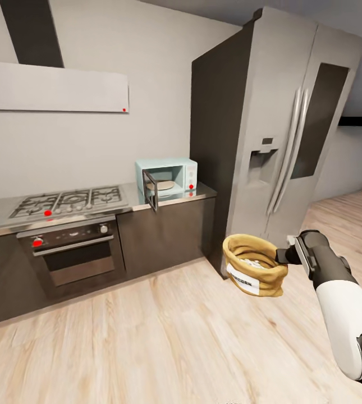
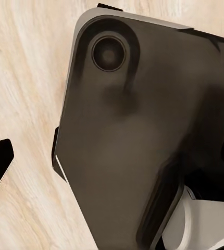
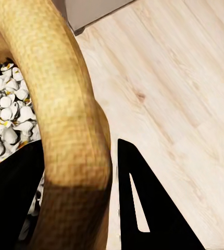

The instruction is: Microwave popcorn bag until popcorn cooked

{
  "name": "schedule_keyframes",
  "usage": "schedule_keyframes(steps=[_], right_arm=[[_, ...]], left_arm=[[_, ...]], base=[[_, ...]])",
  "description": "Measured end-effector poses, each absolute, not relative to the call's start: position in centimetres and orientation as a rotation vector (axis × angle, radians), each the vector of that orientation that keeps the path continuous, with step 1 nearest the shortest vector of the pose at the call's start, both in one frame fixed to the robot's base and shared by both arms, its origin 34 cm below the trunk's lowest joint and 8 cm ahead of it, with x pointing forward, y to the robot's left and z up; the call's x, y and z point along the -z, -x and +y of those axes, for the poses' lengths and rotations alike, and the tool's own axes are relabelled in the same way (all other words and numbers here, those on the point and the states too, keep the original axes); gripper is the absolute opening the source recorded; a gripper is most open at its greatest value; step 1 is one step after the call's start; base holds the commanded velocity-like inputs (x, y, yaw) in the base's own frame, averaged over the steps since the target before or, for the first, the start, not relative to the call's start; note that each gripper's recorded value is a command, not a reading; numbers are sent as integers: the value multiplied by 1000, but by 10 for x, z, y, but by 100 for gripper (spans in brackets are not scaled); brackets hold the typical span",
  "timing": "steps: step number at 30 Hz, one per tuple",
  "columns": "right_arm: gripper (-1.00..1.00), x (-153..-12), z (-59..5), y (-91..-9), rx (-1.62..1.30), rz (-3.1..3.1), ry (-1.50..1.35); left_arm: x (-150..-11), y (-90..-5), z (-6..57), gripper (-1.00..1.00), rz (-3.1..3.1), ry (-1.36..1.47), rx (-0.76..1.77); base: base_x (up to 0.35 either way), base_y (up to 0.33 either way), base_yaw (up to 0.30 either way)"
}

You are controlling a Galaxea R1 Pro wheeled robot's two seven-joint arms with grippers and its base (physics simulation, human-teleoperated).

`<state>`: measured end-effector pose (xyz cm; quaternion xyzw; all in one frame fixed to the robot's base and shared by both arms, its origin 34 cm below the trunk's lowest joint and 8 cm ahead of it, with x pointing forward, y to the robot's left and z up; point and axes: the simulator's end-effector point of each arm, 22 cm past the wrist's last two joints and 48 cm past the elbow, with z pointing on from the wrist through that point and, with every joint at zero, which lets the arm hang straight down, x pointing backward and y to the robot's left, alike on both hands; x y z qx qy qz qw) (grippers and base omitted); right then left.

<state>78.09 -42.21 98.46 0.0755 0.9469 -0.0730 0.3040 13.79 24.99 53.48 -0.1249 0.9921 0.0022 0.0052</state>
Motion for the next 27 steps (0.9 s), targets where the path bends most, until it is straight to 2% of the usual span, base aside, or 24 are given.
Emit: schedule_keyframes(steps=[4,16,27], right_arm=[[-100,-985,-422,-781,195,2508,-200],[-100,-985,-422,-781,197,2509,-200],[-100,-986,-424,-780,206,2507,-200]], left_arm=[[-535,-138,250,100,3106,394,-7],[-535,-138,250,100,3106,395,-9],[-535,-137,250,100,3113,363,-6]], base=[[0,0,-186],[11,-3,-6],[277,-130,0]])
